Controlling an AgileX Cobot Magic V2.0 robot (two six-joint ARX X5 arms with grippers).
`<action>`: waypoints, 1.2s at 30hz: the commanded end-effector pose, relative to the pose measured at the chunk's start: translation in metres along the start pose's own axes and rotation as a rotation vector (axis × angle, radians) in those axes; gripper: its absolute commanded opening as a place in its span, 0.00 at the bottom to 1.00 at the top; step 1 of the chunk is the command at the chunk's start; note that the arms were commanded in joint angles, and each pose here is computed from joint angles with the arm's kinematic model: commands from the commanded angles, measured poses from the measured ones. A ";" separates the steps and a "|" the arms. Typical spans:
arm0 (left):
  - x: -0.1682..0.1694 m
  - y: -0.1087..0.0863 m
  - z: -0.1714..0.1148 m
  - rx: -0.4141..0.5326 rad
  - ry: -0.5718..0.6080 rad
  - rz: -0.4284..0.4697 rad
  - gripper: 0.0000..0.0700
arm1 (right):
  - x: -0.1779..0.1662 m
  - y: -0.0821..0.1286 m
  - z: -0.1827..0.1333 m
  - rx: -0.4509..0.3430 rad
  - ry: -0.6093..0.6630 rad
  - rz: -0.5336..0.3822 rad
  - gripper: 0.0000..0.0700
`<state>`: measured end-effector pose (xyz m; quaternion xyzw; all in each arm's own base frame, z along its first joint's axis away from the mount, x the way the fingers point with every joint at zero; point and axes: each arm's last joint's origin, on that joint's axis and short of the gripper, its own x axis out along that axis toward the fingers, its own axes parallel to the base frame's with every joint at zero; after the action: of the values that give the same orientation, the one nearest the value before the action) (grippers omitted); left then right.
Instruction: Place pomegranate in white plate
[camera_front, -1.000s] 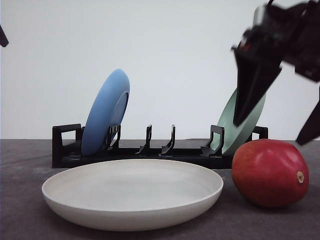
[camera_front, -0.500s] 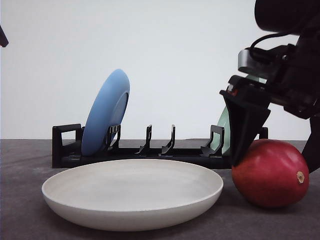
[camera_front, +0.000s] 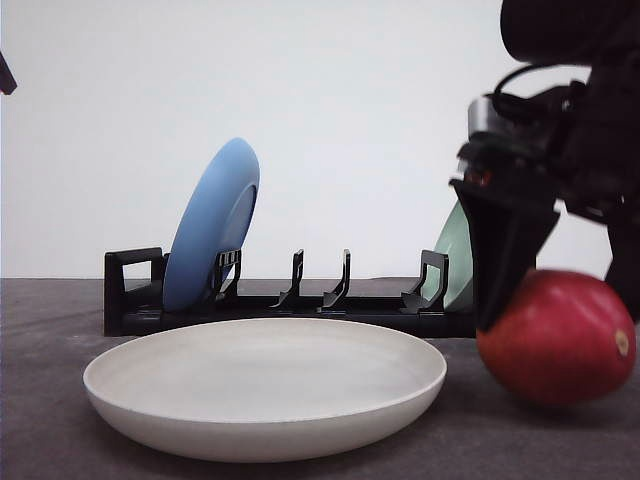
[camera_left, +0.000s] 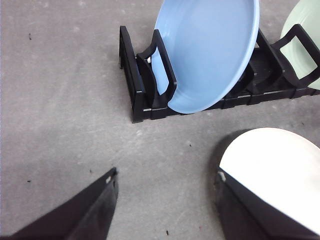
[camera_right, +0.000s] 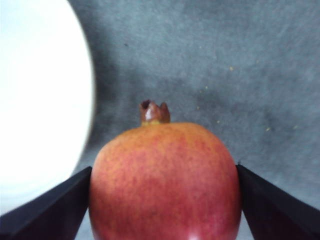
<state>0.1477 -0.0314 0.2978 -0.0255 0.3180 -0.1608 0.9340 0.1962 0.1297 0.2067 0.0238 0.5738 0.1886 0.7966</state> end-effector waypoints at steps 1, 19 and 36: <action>0.000 0.000 0.002 0.013 -0.008 -0.006 0.51 | -0.006 0.006 0.009 -0.058 -0.017 0.012 0.74; 0.000 0.000 0.003 0.013 -0.011 -0.006 0.51 | 0.019 0.093 0.041 -0.330 -0.044 0.224 0.74; 0.000 0.000 0.003 0.013 -0.010 -0.006 0.51 | 0.066 0.108 0.040 -0.363 -0.001 0.243 0.75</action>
<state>0.1478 -0.0314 0.2979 -0.0255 0.3176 -0.1608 0.9341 0.2205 0.2516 0.1884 -0.0456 0.5264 0.3756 0.7614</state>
